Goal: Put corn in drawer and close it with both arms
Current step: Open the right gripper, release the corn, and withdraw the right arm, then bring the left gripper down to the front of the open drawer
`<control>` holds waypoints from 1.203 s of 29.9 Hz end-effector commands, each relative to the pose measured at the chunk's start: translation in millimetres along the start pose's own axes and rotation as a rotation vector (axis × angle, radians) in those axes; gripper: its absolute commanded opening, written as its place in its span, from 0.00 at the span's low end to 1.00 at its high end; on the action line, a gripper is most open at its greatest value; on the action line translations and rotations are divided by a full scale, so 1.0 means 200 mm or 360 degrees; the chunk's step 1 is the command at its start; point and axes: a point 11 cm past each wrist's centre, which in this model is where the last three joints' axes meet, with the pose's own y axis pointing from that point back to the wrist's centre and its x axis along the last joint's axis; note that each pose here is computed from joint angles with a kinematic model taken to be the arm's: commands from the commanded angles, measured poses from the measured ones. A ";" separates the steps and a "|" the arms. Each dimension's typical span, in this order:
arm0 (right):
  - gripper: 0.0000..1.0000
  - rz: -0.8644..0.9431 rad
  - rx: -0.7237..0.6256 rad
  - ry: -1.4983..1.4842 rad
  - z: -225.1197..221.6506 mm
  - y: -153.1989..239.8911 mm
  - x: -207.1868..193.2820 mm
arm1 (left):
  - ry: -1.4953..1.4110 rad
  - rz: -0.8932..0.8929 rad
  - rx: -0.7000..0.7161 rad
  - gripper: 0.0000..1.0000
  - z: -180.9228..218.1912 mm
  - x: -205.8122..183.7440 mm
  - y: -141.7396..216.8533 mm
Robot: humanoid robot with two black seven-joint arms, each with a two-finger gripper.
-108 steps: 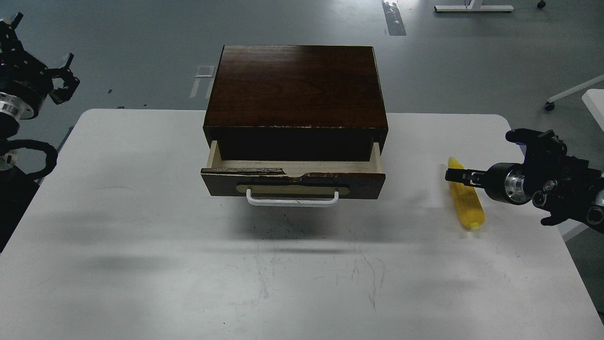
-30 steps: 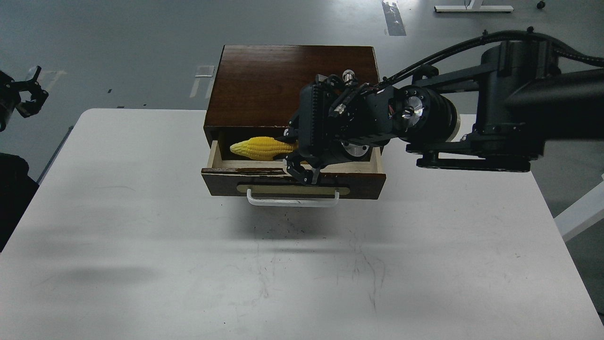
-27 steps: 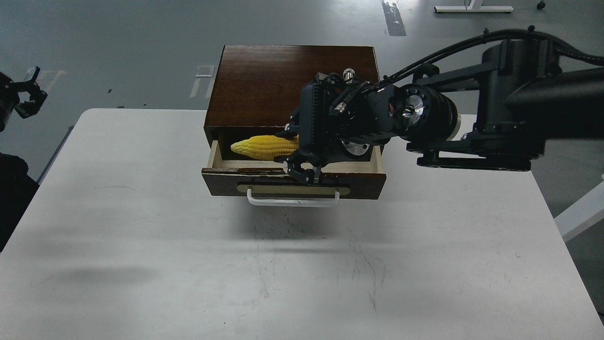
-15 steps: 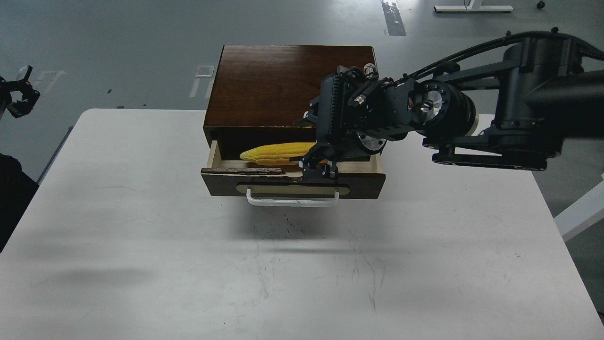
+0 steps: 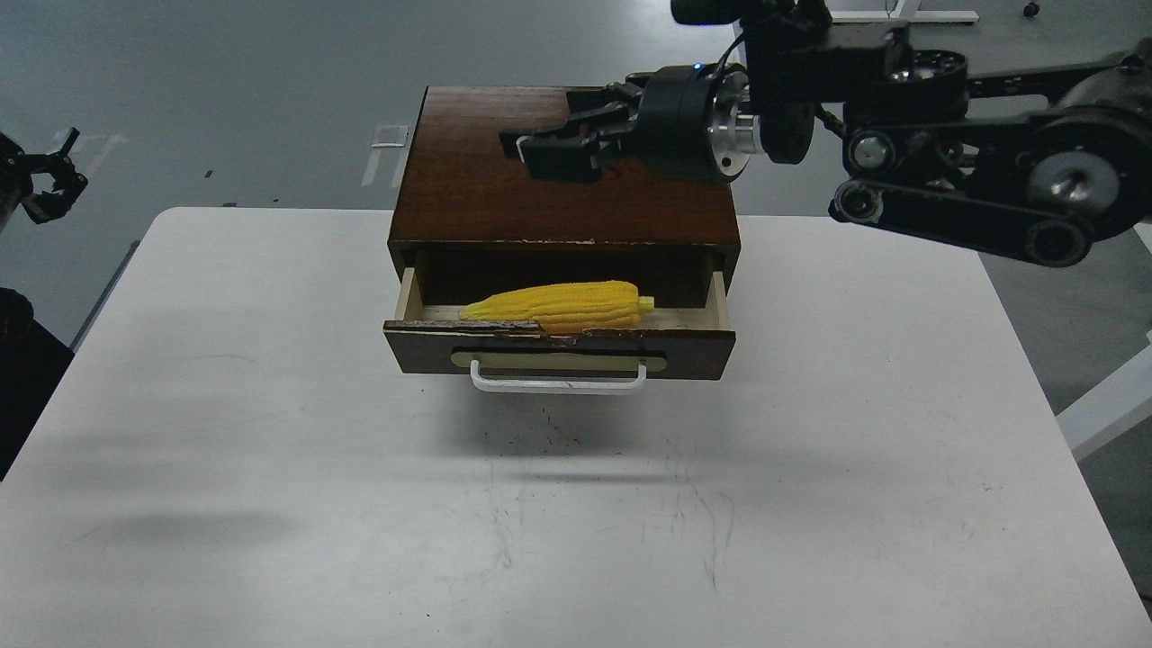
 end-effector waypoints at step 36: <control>1.00 0.1116 -0.0074 -0.2320 1.31 1.02 -0.16 | -0.1877 -0.2352 -0.0267 0.64 -0.19 -1.91 0.61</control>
